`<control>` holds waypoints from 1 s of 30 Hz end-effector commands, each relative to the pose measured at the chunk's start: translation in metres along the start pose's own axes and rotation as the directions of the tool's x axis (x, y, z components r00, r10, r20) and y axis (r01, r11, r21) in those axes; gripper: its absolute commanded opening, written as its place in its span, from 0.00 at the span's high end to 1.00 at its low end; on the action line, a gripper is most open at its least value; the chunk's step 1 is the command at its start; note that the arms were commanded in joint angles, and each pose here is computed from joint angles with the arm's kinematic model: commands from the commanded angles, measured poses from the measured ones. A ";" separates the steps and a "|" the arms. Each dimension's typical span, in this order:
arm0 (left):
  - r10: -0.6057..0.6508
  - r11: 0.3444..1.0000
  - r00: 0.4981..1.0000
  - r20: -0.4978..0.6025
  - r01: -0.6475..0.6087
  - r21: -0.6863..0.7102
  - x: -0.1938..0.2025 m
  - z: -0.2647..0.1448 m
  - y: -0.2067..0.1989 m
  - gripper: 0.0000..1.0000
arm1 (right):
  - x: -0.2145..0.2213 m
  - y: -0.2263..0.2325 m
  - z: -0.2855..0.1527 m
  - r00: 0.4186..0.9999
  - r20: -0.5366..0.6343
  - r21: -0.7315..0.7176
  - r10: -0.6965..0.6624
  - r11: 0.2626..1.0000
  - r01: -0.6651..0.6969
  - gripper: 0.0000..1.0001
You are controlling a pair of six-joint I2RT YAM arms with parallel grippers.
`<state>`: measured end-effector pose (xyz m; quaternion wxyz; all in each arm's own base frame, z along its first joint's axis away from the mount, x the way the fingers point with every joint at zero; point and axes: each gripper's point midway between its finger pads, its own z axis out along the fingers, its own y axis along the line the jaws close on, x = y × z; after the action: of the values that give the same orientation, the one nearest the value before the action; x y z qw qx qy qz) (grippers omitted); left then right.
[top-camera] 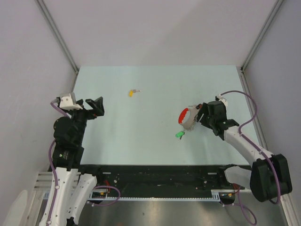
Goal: Put the keys on the keyring
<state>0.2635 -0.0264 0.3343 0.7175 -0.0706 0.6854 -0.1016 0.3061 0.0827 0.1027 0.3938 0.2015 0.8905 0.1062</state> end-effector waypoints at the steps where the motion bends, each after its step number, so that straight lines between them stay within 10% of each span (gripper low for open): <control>1: -0.031 0.999 0.999 0.015 0.031 0.009 -0.002 0.001 -0.003 0.00 | 0.005 0.020 0.018 0.987 -0.043 -0.101 0.155 0.982 -0.159 0.31; 21: -0.034 0.999 0.999 0.006 0.034 0.018 0.001 0.003 -0.004 0.00 | 0.053 0.013 0.068 0.956 -0.170 -0.094 0.240 0.962 -0.258 0.76; 26: -0.034 0.999 0.999 0.005 0.034 0.017 0.001 0.003 -0.004 0.00 | 0.037 0.013 0.063 0.981 -0.116 -0.128 0.159 0.977 -0.173 1.00; 30: -0.035 0.999 0.999 0.007 0.035 0.020 0.001 0.003 -0.004 0.00 | -0.005 0.011 0.048 0.999 0.011 -0.088 0.036 0.995 -0.034 1.00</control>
<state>0.2657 -0.0278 0.3270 0.7109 -0.0716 0.6918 -0.1046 0.3236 0.1112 0.0301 0.3263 0.2475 0.8904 0.1985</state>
